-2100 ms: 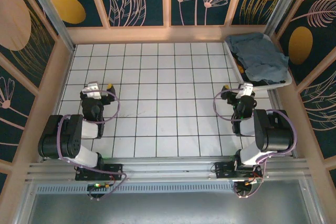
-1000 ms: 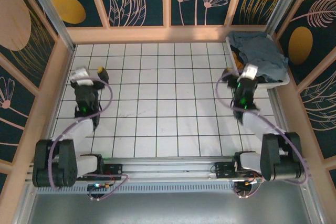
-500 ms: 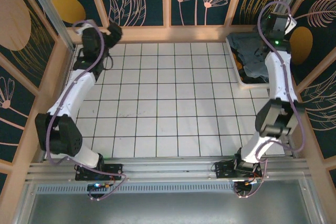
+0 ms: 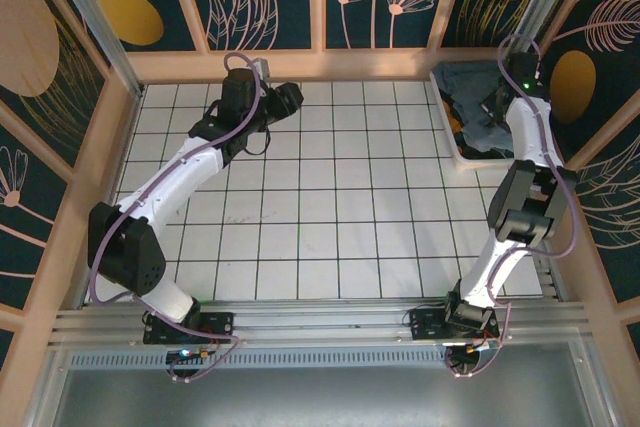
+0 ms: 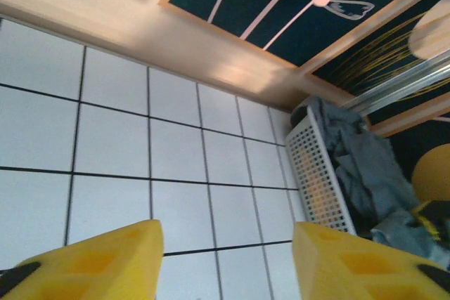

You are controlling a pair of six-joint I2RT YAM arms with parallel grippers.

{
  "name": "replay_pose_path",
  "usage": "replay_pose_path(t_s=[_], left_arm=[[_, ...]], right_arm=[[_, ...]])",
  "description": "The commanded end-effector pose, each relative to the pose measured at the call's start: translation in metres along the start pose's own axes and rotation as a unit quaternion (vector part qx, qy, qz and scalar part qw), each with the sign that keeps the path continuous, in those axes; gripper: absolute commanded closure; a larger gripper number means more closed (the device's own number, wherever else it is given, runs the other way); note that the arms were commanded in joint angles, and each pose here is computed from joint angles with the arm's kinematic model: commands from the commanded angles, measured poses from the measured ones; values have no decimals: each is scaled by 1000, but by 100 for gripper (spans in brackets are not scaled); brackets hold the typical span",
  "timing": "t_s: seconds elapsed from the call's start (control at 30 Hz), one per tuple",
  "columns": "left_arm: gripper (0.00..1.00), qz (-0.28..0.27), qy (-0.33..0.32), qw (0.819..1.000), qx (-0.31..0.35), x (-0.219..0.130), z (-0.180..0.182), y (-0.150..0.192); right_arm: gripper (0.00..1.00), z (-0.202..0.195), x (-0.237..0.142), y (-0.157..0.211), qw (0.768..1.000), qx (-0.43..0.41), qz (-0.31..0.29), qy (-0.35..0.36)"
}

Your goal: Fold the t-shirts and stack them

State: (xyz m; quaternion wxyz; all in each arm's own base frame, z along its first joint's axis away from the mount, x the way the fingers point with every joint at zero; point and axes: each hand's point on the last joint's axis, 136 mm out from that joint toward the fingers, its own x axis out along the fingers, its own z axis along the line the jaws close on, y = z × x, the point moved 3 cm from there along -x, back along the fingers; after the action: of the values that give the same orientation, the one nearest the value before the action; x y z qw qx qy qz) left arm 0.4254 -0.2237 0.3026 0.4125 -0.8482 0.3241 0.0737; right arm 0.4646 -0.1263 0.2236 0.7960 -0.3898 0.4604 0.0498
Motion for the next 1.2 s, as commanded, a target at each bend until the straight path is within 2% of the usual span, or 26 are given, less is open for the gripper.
replay_pose_path(t_s=[0.0, 0.13, 0.2, 0.3, 0.4, 0.53, 0.63, 0.7, 0.73, 0.77, 0.83, 0.87, 0.93, 1.0, 1.1, 1.17], left_arm=[[51, -19, -13, 1000, 21, -9, -8, -17], [55, -37, -31, 998, 29, -16, -10, -28], [58, -49, -53, 997, 28, -21, -6, -33], [58, -72, -93, 993, 34, -30, 1, -43], [58, -106, -149, 982, 38, -48, 10, -57], [59, -154, -218, 963, 40, -79, 22, -74], [54, -199, -271, 941, 24, -111, 34, -84], [46, -233, -301, 925, 11, -135, 41, -88], [45, -249, -310, 918, 6, -148, 44, -89], [45, -263, -314, 912, 2, -159, 46, -90], [43, -282, -321, 904, -4, -178, 50, -89], [42, -283, -324, 903, -3, -184, 53, -86], [41, -272, -330, 904, -1, -188, 59, -78], [40, -243, -330, 912, 2, -183, 66, -65], [38, -166, -289, 943, 10, -156, 68, -36], [38, -93, -225, 970, 25, -125, 63, -9]], right_arm=[[100, 34, -85, -46, 988, 15, -114, -105], [100, 66, -158, -71, 961, 6, -187, -204], [100, 87, -199, -74, 940, -7, -222, -260], [100, 127, -270, -62, 900, -40, -275, -336], [100, 173, -333, -28, 861, -68, -293, -411], [100, 235, -377, 53, 828, -108, -252, -489], [100, 280, -375, 135, 820, -157, -186, -519], [100, 306, -356, 196, 815, -201, -116, -532], [100, 318, -343, 229, 804, -228, -65, -545], [91, 328, -333, 261, 790, -253, -12, -559], [59, 340, -311, 316, 766, -295, 85, -565], [51, 343, -304, 336, 755, -314, 118, -562], [43, 342, -292, 356, 754, -344, 138, -542], [40, 337, -279, 356, 763, -344, 142, -528], [41, 317, -250, 338, 791, -321, 138, -503], [43, 292, -214, 318, 828, -292, 138, -459]])
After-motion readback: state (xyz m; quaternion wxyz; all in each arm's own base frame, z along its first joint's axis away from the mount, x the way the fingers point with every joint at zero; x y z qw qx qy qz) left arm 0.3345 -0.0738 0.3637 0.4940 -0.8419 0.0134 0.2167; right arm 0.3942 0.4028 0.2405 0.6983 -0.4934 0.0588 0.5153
